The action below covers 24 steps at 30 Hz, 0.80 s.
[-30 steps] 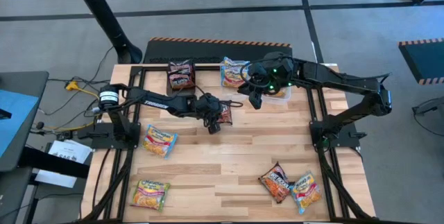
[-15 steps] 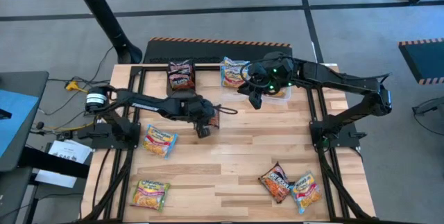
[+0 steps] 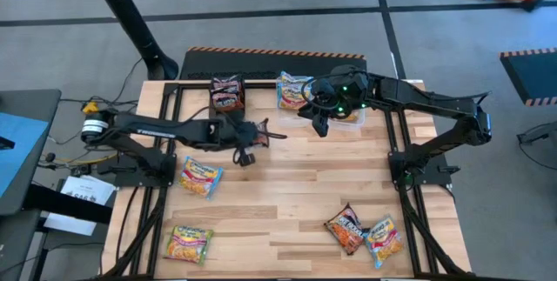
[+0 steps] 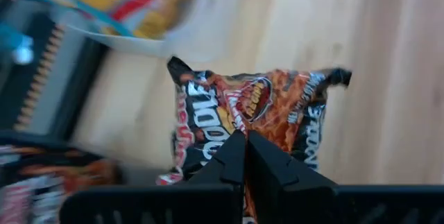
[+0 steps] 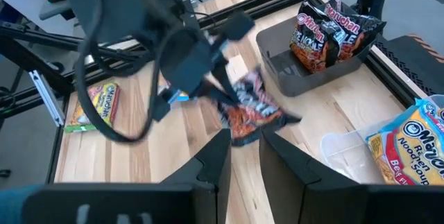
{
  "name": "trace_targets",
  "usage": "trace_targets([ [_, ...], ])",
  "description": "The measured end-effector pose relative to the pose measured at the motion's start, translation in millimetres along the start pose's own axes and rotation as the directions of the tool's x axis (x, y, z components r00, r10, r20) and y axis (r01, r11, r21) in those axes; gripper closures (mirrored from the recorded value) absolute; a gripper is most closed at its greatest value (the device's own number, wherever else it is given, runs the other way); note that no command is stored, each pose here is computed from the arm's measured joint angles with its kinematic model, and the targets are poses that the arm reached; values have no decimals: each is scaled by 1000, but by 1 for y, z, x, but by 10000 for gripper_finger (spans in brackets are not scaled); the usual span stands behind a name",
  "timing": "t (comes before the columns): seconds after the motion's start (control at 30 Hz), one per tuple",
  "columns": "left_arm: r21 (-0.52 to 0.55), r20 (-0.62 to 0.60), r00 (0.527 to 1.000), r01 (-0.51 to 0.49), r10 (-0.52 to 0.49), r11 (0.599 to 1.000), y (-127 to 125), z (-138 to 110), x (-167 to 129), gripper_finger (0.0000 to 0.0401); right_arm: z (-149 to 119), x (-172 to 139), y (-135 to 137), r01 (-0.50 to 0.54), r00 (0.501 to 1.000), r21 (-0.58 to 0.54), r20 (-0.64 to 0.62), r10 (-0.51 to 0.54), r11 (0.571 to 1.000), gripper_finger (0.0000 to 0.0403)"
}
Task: Sort Maruchan noodles
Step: Put the top black noodle pack into the black bin
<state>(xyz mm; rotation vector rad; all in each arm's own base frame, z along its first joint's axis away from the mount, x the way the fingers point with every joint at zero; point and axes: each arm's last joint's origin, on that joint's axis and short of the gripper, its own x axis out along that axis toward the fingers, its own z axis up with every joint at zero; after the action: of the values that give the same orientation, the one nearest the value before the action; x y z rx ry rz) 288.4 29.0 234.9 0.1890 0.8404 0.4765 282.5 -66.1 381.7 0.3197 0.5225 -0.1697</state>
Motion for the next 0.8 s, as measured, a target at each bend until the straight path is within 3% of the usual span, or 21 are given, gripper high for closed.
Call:
trace_targets([
  [0.27,22,42,982,-183,182,983,24,2,-30,401,0,0,0,0,1000,-16,0,0,1000,300],
  [0.47,112,3,936,-350,352,930,54,-1,-35,401,0,0,0,-1,1000,-17,4,1,1000,300],
  [0.63,159,-54,917,-383,395,910,85,-7,-25,401,0,0,0,-1,1000,-17,4,1,1000,300],
  [0.8,153,-94,919,-367,383,918,107,-13,-19,401,0,0,0,-1,1000,-17,4,1,1000,300],
])
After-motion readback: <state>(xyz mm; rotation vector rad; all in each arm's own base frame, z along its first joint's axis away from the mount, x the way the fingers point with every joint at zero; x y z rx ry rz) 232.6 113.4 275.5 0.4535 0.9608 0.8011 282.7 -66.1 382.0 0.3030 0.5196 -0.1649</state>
